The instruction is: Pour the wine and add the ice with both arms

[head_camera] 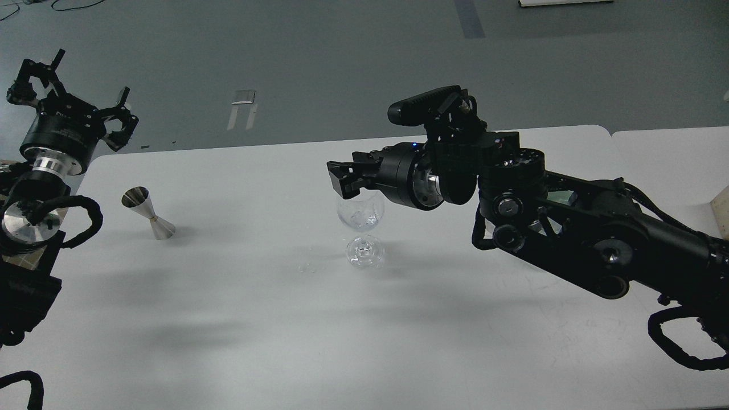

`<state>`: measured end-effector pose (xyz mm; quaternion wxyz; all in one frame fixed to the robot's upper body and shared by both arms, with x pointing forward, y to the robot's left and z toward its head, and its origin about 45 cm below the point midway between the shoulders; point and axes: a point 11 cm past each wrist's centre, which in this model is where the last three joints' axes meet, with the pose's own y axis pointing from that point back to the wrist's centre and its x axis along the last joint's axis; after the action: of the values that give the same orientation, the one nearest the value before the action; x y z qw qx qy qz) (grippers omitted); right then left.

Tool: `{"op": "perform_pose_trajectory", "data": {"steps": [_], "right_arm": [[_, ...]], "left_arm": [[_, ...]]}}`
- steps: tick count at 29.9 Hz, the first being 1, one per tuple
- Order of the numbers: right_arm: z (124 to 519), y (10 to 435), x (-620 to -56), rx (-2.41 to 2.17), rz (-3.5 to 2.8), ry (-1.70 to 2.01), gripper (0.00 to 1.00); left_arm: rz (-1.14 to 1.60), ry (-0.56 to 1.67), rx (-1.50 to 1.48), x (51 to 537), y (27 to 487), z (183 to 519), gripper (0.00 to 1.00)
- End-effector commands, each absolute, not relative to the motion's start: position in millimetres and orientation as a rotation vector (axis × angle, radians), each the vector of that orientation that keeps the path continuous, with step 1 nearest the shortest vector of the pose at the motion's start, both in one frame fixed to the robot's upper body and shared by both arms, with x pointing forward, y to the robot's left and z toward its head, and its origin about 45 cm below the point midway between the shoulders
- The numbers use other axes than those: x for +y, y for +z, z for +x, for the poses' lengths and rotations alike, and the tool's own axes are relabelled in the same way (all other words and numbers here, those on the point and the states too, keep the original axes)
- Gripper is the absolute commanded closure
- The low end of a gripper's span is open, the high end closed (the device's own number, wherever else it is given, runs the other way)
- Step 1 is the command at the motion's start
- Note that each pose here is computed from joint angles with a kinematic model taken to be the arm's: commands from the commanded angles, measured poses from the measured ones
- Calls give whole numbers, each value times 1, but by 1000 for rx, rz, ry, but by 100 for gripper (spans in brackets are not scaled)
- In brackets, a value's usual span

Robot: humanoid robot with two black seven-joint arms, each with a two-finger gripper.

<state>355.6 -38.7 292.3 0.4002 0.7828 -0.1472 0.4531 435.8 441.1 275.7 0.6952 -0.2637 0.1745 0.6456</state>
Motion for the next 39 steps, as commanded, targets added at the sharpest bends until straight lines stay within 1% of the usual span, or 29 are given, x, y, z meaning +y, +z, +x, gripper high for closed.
{"op": "perform_pose_trajectory", "data": {"steps": [1, 2, 4, 5, 6, 9, 16, 20, 23, 26, 30, 35, 37, 38, 39], "right_arm": [[357, 296, -39, -384, 1983, 1150, 53], [357, 298, -39, -390, 1987, 1152, 50], [362, 308, -40, -430, 2005, 1150, 32], [368, 320, -43, -484, 2028, 1147, 6], [370, 327, -45, -512, 2042, 1145, 1], [378, 346, -48, -604, 2094, 1130, 1], [405, 416, -76, -1000, 2220, 1094, 0], [421, 429, -96, -1170, 2234, 1029, 0], [430, 423, -114, -1303, 2237, 946, 0], [436, 422, -118, -1401, 2276, 860, 0], [456, 413, -138, -1566, 2455, 495, 0], [470, 409, -162, -1651, 2599, 193, 0], [481, 397, -178, -1704, 2633, 20, 0], [481, 397, -178, -1704, 2633, 20, 0], [486, 392, -186, -1732, 2653, -73, 0]], "left_arm": [[-589, 1442, 390, 441, 276, 436, 2], [-588, 1441, 392, 440, 275, 436, 2], [-586, 1440, 391, 440, 276, 436, 2], [-585, 1440, 391, 440, 275, 436, 2], [-585, 1442, 392, 440, 275, 436, 2], [-586, 1446, 395, 440, 274, 436, 2], [-623, 1440, 391, 438, 277, 437, 2], [-613, 1444, 393, 436, 276, 439, 2], [-590, 1427, 389, 432, 278, 441, 2], [-591, 1421, 387, 430, 278, 441, 2], [-599, 1403, 386, 424, 281, 445, 2], [-637, 1372, 387, 408, 287, 453, 2], [-646, 1359, 396, 401, 287, 455, 2], [-646, 1359, 396, 401, 287, 455, 2], [-652, 1349, 403, 396, 286, 457, 2]]}}
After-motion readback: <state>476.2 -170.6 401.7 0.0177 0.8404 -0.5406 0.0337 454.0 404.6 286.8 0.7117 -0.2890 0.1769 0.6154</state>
